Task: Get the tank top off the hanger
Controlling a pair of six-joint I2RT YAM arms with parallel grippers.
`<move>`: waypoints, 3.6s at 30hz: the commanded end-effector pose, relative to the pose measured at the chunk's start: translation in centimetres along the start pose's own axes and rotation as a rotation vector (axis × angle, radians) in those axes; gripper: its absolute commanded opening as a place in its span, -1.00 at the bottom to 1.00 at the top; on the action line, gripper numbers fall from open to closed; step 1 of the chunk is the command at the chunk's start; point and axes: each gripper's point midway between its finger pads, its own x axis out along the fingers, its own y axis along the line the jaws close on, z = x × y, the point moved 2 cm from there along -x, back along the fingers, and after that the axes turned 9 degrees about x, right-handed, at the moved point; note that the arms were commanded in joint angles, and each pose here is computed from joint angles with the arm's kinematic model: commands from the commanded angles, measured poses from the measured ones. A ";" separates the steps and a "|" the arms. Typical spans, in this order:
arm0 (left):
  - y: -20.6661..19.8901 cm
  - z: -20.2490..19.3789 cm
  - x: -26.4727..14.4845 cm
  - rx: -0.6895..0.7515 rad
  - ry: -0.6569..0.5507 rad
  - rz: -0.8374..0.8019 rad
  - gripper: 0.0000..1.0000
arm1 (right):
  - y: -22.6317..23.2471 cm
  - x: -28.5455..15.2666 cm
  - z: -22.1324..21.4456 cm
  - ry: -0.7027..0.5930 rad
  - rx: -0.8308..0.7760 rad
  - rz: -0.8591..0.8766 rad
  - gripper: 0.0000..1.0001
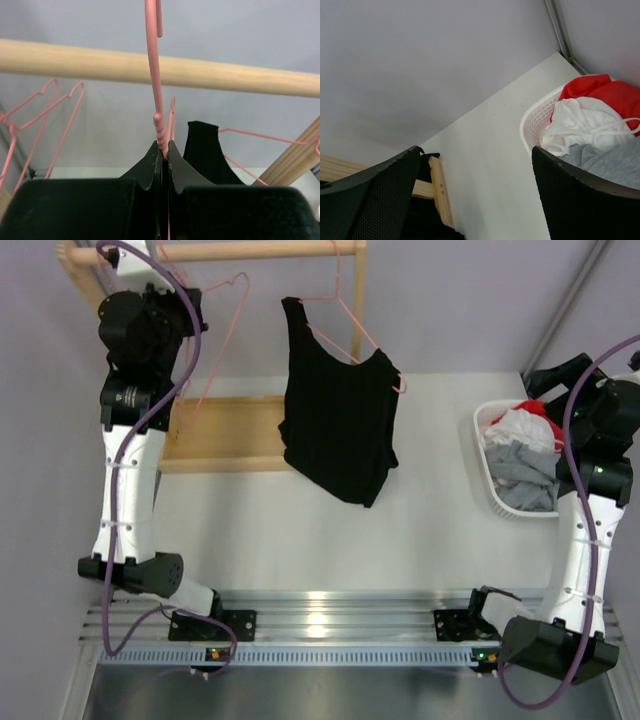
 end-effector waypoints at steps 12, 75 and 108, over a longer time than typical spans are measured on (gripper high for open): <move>2.7 3.0 5.0 -0.076 -0.112 -0.129 -1.00 | 4.5 -2.2 3.3 -0.083 -0.058 0.154 0.82; -10.7 0.5 1.0 -0.146 -0.039 -0.115 0.71 | 17.6 -1.6 -6.3 0.147 -0.246 0.591 0.29; -20.2 -4.4 5.1 -0.158 0.017 -0.258 0.94 | 26.8 -1.5 -19.3 0.270 -0.293 0.724 -1.00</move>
